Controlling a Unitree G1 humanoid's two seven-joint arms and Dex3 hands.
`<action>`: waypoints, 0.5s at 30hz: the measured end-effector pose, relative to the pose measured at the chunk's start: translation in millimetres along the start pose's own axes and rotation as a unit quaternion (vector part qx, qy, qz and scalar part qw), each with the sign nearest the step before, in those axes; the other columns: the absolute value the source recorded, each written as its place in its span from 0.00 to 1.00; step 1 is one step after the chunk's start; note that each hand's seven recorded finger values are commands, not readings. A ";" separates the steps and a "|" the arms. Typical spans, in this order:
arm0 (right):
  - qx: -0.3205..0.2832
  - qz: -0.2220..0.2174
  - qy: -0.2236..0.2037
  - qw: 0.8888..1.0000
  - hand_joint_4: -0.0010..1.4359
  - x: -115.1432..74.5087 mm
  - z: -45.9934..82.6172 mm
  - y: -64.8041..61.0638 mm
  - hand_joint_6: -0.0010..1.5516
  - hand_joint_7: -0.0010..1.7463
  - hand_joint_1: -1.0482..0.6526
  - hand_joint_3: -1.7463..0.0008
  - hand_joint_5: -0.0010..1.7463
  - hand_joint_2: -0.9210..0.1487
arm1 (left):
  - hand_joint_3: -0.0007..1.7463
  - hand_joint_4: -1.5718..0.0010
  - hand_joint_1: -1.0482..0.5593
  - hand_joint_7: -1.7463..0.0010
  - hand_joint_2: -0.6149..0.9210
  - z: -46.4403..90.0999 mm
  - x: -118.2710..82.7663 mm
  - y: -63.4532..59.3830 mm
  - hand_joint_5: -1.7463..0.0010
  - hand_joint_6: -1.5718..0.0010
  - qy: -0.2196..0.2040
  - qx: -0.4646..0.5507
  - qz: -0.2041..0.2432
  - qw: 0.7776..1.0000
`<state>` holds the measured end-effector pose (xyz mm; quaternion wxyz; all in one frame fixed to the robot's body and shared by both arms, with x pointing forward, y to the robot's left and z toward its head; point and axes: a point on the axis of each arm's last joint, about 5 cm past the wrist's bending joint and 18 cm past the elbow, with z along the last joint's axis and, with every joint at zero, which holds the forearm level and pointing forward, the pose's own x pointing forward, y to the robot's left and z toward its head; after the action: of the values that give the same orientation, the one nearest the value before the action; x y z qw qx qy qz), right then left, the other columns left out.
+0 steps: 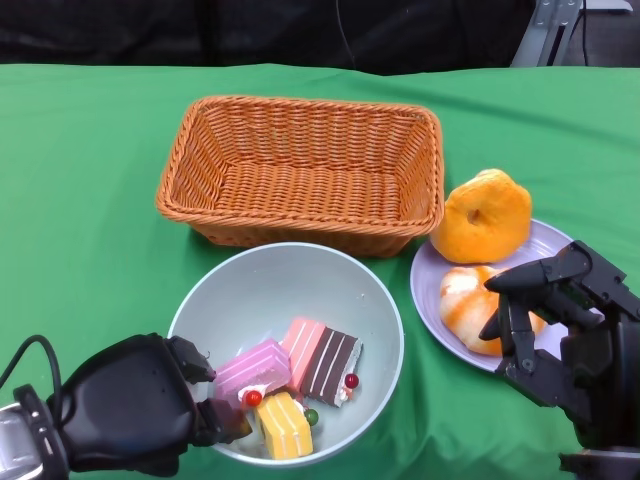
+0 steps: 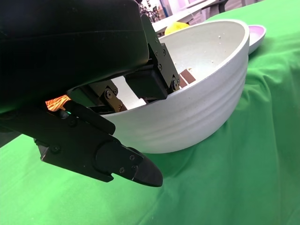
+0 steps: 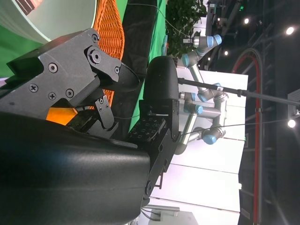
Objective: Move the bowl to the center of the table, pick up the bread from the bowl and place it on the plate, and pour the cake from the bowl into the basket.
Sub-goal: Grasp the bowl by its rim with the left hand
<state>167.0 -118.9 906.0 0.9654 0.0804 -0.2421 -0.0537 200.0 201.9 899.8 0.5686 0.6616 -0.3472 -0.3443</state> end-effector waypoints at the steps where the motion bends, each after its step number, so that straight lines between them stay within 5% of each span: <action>1: 0.000 0.000 -0.001 1.000 0.61 0.0 0.1 0.1 0.54 0.65 0.55 0.42 0.90 0.32 | 0.00 0.44 0.31 0.99 0.96 0.2 0.4 -0.5 0.99 0.46 0.003 -0.001 0.002 1.000; 15: 0.005 0.006 -0.001 1.000 0.60 -0.7 -0.6 0.4 0.54 0.64 0.56 0.46 0.90 0.29 | 0.01 0.28 0.48 0.98 0.92 4.5 25.4 -39.8 0.97 0.32 0.010 -0.104 0.154 0.983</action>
<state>166.7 -118.3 905.3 0.9650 0.0832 -0.2441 -0.0465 212.1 182.4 858.3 0.6839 0.5413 -0.4010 -0.2802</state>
